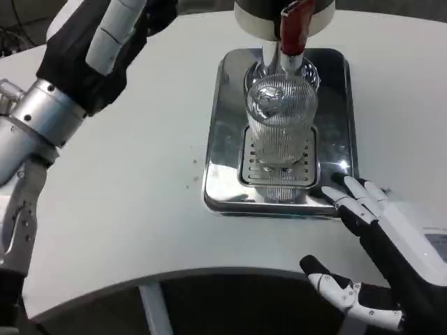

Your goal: Grasp the cup under the faucet to collect the drink, then remove the cup.

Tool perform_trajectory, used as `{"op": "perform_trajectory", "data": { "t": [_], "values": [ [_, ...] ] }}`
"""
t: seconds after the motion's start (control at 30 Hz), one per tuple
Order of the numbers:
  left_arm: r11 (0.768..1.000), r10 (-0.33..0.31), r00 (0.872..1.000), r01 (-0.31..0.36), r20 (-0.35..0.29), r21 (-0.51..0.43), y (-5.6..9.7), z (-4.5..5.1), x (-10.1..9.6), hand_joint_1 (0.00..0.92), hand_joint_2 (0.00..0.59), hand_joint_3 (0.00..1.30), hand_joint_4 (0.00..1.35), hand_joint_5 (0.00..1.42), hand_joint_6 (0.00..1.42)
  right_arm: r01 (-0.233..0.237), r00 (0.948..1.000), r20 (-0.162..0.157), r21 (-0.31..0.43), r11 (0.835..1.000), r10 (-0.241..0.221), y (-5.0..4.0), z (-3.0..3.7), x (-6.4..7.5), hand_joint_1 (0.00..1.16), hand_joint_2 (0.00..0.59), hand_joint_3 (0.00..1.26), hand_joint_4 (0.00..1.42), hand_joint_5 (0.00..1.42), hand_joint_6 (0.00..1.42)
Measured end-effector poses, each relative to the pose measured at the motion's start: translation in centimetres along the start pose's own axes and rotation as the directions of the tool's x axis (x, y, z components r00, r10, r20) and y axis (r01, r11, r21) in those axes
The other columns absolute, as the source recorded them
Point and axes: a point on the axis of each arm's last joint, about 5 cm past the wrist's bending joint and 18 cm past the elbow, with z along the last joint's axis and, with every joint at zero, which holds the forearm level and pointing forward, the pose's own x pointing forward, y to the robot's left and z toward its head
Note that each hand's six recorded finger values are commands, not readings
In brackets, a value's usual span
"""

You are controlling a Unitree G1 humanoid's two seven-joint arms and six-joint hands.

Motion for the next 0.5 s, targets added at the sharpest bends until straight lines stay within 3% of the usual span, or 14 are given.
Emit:
{"op": "perform_trajectory", "data": {
  "t": [0.23, 0.5],
  "values": [
    [0.986, -0.113, 0.993, 0.108, -0.03, -0.125, 0.6, 1.14, 2.1, 0.0, 0.054, 0.13, 0.08, 0.21, 0.18, -0.003, 0.9999, -0.01, 0.007, 1.0, 0.003, 0.11, -0.02, -0.2, 0.39, 0.405, 0.14, 0.0, 0.0, 0.0],
    [0.975, -0.159, 0.986, 0.148, -0.052, -0.164, 0.4, 1.02, 3.7, 0.0, 0.055, 0.13, 0.07, 0.21, 0.17, -0.001, 0.9999, -0.013, 0.011, 1.0, 0.001, 0.1, -0.03, -0.3, 0.39, 0.405, 0.14, 0.0, 0.0, 0.0]
  ]
}}
